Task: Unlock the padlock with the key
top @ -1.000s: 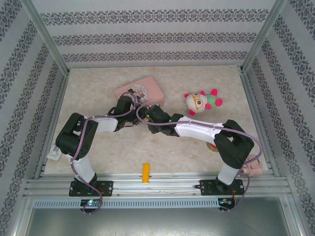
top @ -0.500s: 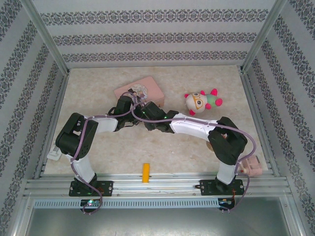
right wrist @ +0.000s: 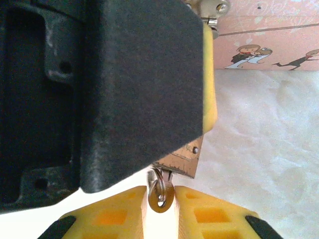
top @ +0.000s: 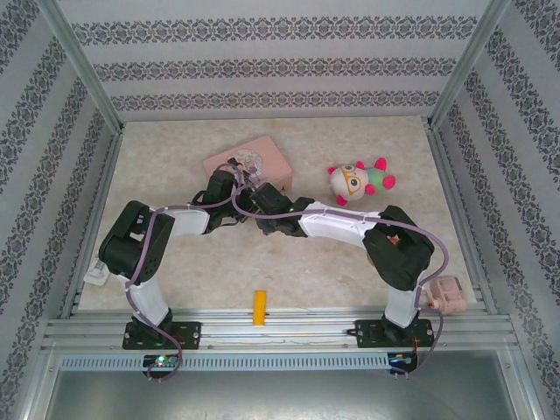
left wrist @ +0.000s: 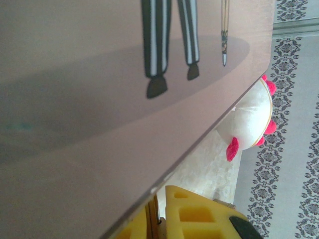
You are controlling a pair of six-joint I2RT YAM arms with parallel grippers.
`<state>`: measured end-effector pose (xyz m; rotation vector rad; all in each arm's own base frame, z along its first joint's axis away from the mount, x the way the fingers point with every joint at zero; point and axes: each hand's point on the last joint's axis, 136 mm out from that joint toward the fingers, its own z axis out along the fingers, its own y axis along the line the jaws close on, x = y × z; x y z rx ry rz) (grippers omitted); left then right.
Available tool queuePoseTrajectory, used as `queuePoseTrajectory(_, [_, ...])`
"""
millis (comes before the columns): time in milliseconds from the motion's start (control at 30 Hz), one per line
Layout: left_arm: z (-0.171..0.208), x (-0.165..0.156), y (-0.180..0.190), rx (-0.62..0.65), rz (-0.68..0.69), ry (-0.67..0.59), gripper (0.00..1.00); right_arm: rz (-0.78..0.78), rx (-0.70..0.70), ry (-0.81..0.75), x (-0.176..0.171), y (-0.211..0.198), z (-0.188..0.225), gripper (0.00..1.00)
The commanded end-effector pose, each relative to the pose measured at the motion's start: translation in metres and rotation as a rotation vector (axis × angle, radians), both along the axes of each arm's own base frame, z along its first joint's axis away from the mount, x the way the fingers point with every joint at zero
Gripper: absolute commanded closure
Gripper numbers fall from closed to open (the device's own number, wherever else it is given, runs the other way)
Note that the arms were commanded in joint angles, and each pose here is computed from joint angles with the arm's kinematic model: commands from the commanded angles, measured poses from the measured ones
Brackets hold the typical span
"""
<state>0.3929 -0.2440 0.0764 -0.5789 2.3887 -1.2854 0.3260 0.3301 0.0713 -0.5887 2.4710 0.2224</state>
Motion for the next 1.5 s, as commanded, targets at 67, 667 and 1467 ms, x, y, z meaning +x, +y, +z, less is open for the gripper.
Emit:
queuePoseTrajectory(67, [0.014,-0.01,-0.008,-0.111,-0.03,0.07,0.99,-0.034,0.024,-0.037,0.015,0.0,0.007,0.87])
queuePoseTrajectory(667, [0.01,-0.014,-0.01,-0.125,-0.045,0.081,0.99,-0.081,0.451,0.104,0.034,-0.002,0.026,0.98])
queuePoseTrajectory(1467, [-0.002,-0.024,-0.012,-0.129,-0.072,0.129,0.84,-0.074,0.662,0.219,0.039,-0.004,0.03,1.0])
